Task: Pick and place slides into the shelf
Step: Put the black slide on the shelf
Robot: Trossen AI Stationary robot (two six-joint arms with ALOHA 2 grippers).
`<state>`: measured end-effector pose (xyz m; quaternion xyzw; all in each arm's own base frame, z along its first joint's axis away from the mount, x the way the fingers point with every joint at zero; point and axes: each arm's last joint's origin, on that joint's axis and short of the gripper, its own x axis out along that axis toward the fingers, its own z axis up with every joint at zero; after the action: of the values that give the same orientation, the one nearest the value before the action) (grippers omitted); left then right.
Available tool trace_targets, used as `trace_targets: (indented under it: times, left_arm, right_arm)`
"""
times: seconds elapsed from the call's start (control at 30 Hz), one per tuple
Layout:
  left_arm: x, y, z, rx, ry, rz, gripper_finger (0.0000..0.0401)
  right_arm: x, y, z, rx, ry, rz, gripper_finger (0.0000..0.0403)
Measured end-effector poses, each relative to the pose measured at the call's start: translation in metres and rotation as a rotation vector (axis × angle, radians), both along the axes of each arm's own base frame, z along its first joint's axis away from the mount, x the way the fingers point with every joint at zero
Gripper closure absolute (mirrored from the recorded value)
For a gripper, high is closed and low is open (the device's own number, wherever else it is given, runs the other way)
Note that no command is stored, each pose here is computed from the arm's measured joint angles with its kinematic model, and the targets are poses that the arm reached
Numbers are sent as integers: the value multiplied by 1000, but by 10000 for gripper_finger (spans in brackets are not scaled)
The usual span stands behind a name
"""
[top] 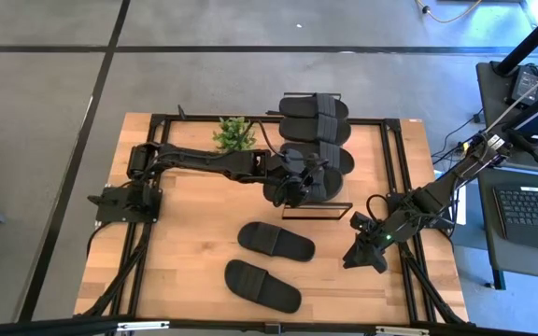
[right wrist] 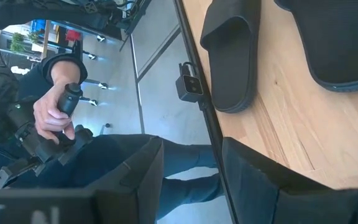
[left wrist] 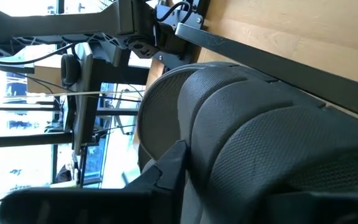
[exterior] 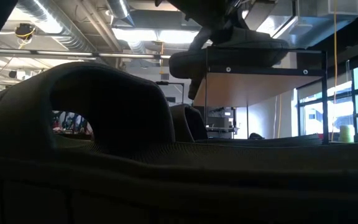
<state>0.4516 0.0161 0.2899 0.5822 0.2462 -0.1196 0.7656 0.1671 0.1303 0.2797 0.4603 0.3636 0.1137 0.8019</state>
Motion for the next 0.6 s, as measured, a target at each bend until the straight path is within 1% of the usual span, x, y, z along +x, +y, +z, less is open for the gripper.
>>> trace_targets:
  times: [0.2,0.33,0.43,0.53,0.6]
  left_arm:
    - [0,0,0,0,1,0,274]
    - [0,1,0,17,0,30,239]
    - [0,1,1,29,-8,52,227]
    - [-1,-2,7,24,-39,82,224]
    - [-1,-3,11,22,-70,81,223]
  right_arm:
    - [0,0,0,0,0,0,236]
    - [0,0,0,0,0,0,236]
    - [0,0,0,0,0,0,236]
    - [0,0,0,0,0,0,236]
    - [0,0,0,0,0,0,236]
